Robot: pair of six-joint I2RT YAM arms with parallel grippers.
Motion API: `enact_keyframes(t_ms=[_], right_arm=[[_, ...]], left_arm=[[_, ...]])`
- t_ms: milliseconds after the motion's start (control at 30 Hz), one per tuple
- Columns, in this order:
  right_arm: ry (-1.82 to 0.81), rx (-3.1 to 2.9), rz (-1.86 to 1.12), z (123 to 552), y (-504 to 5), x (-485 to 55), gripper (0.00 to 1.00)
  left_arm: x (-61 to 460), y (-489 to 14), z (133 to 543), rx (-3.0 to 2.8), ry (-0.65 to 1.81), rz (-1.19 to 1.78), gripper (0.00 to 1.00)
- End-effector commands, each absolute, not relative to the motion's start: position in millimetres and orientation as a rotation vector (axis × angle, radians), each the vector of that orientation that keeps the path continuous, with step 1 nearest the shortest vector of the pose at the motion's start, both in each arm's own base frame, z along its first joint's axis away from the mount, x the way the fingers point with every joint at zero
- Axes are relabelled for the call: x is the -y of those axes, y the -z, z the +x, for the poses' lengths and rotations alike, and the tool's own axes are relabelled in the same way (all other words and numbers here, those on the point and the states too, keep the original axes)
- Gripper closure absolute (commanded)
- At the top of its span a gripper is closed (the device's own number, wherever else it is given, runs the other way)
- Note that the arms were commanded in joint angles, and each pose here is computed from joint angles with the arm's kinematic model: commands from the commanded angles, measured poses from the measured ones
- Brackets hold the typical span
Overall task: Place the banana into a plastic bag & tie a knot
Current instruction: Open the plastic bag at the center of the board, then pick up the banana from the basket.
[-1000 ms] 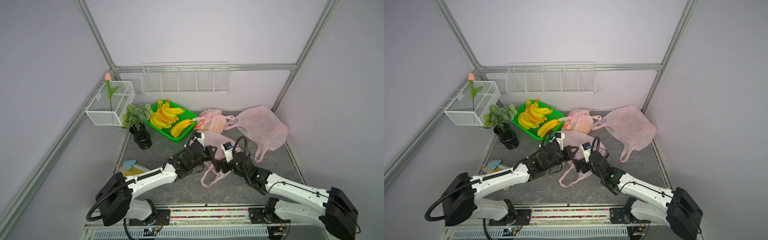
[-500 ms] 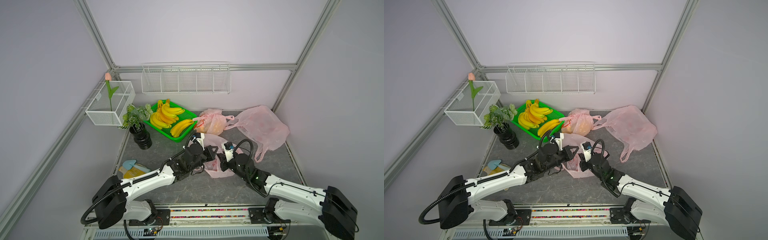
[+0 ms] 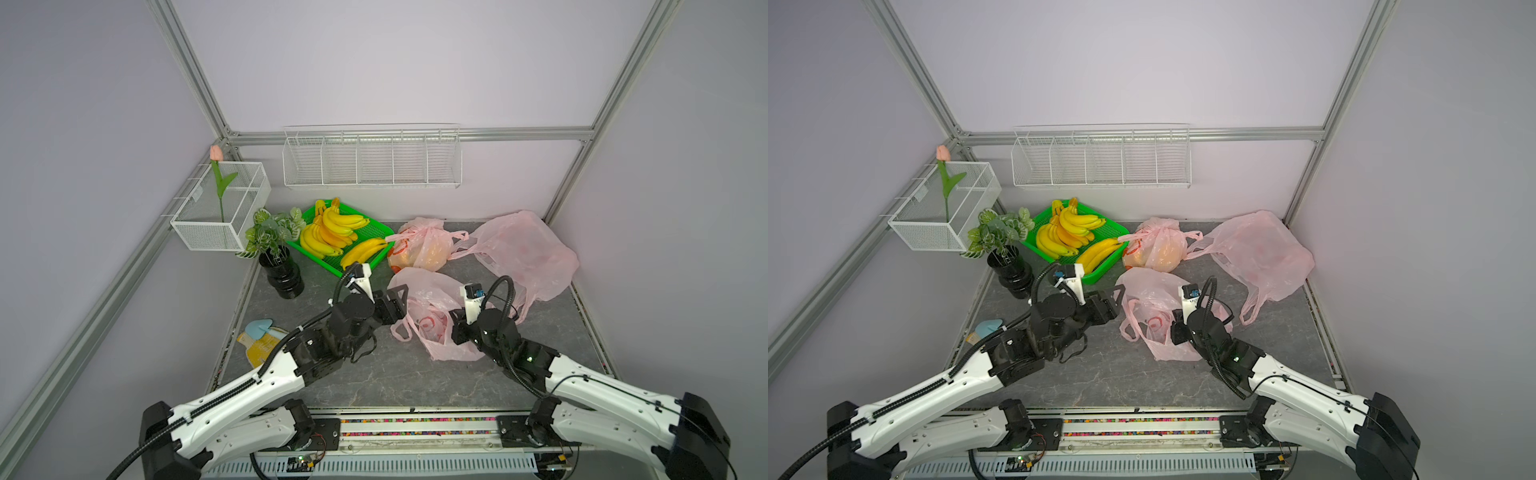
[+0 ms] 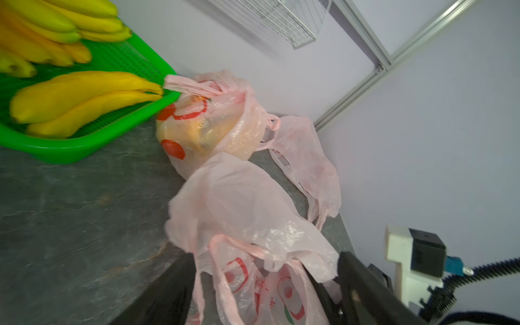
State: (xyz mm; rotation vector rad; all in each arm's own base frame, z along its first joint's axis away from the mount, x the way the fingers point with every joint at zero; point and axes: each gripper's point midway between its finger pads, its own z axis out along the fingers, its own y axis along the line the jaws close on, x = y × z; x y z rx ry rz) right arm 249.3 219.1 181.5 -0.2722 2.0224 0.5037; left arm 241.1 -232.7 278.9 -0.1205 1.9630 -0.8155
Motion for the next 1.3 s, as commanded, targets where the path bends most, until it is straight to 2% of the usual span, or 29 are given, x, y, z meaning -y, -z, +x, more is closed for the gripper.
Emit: enact_keyframes(t_ms=[0, 133, 267, 467, 667, 867, 1100, 1267], right_arm=[[-0.497, -2.075, -0.163, 248.3, -188.8, -203.0, 0.93], [-0.551, -2.141, -0.081, 248.4, -189.0, -187.6, 0.93], [-0.608, -2.16, -0.046, 246.1, -189.8, -178.5, 0.93], [-0.6, -2.163, -0.069, 240.6, -188.9, -171.4, 0.93], [-0.585, -2.162, -0.077, 238.6, -185.7, -164.5, 0.93], [-0.573, -2.164, -0.08, 240.9, -182.9, -160.5, 0.92], [-0.566, -2.178, -0.083, 243.0, -176.9, -158.3, 0.92], [-0.571, -2.184, -0.074, 243.2, -172.5, -157.8, 0.92]], left_arm=[[180.1, -254.8, 251.3, -1.999, 0.556, -0.174, 0.1], [152.8, -263.8, 281.8, -2.024, 0.374, -0.166, 0.03], [146.2, -262.7, 333.2, -2.095, 0.122, -0.085, 0.0], [130.7, -230.6, 412.6, -2.279, -0.152, 0.032, 0.04], [117.7, -197.6, 462.2, -2.391, -0.224, 0.107, 0.1], [114.5, -133.2, 482.2, -2.591, -0.258, 0.19, 0.18], [125.2, -93.4, 491.5, -2.673, -0.194, 0.224, 0.23], [140.5, -73.2, 491.5, -2.716, -0.089, 0.251, 0.37]])
